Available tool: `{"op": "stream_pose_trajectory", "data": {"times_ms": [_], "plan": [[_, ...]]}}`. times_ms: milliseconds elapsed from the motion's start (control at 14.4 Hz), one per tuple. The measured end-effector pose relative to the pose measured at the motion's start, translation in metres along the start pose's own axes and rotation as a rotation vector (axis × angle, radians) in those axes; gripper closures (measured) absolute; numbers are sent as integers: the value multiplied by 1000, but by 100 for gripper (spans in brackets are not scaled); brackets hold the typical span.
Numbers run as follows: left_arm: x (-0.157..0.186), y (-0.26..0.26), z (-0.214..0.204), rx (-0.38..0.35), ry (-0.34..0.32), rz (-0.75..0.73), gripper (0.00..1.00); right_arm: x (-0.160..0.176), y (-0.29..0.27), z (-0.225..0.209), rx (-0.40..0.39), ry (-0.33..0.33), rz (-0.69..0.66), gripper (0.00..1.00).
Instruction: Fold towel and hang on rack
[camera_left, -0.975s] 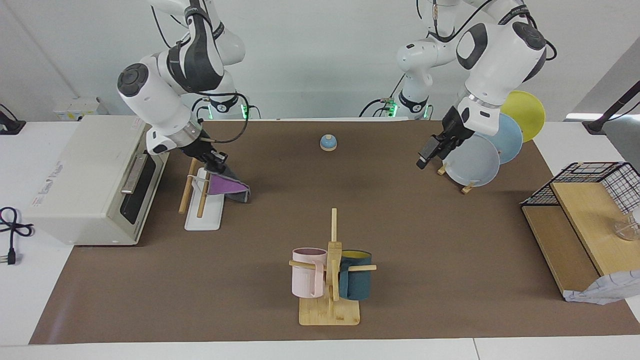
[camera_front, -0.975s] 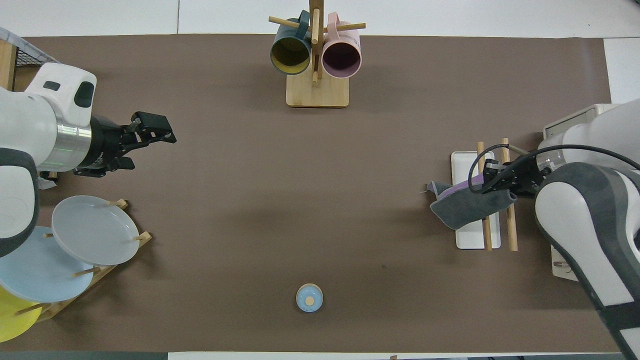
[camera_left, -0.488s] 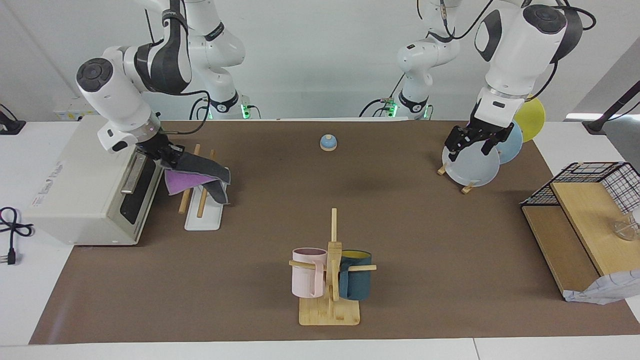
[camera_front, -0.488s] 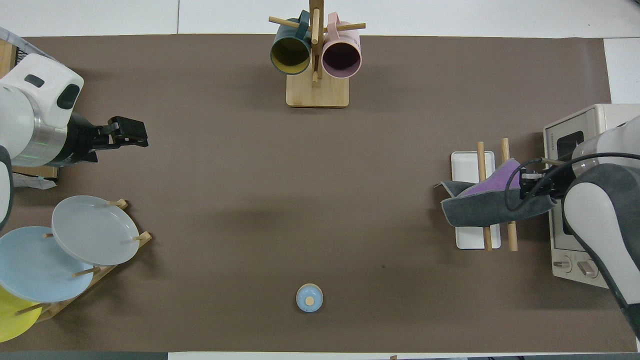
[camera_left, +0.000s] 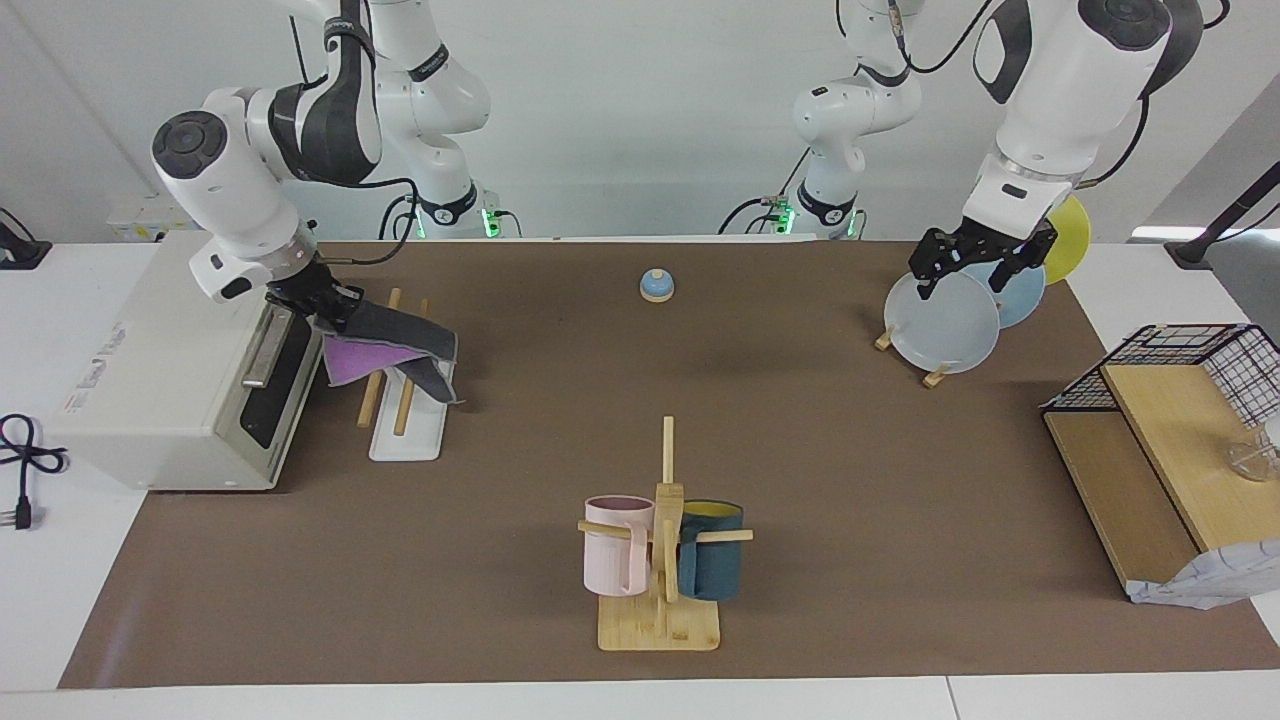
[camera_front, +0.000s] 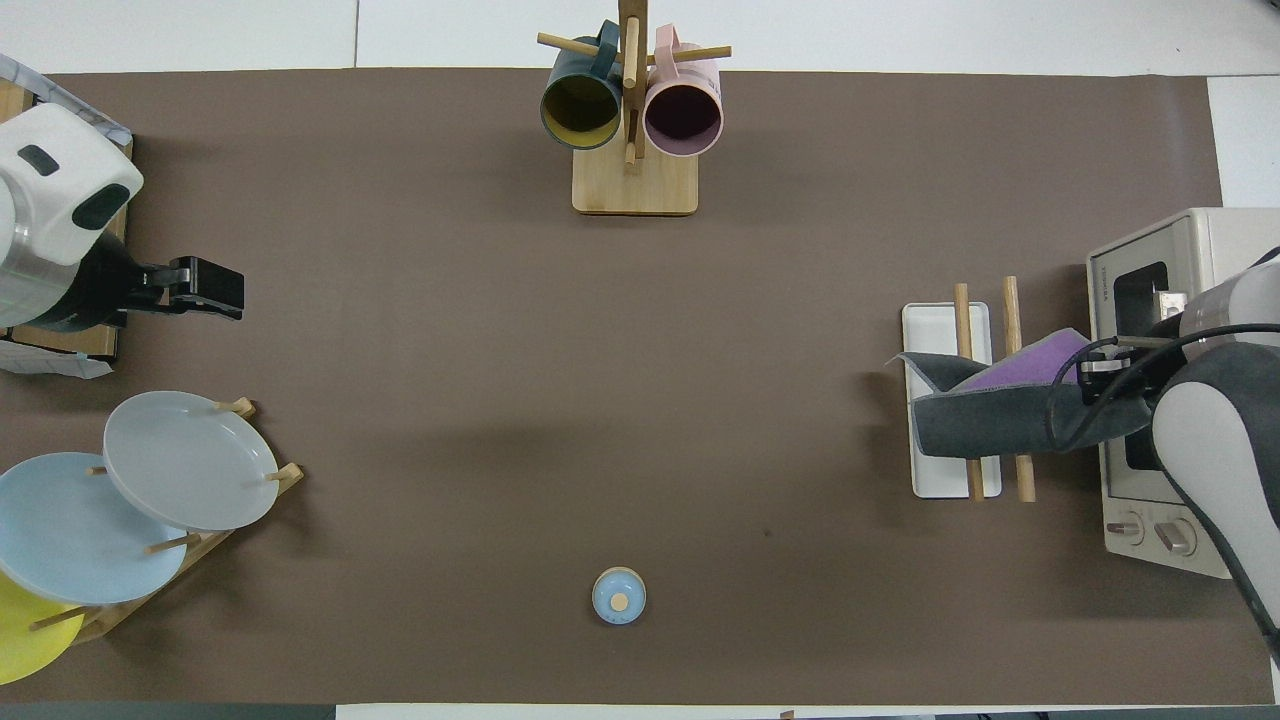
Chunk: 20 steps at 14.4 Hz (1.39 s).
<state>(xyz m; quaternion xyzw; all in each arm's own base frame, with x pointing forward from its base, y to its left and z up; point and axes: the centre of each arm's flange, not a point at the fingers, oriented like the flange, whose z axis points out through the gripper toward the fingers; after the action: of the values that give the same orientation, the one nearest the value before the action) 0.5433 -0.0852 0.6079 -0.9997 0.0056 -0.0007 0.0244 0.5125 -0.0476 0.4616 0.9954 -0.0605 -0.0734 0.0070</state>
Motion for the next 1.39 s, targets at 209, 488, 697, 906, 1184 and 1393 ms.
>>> {"op": "stream_pose_trajectory", "data": {"times_ms": [209,488,697,906,1184,1393], "plan": [[-4,2,-16,-2,-3,7,0,0,7,0,2,0,-24,74],[-7,8,-19,-39,-20,13,0,0,14,-1,4,3,-43,33],[-8,9,-17,-44,-33,14,0,1,13,-10,3,21,-45,2],[-9,10,-17,-43,-43,16,0,2,14,-40,3,53,-44,0],[-13,10,-17,-40,-67,17,0,-6,10,-103,1,69,-52,0],[-13,10,-17,-40,-68,17,0,-9,8,-139,-2,48,-55,0]]}}
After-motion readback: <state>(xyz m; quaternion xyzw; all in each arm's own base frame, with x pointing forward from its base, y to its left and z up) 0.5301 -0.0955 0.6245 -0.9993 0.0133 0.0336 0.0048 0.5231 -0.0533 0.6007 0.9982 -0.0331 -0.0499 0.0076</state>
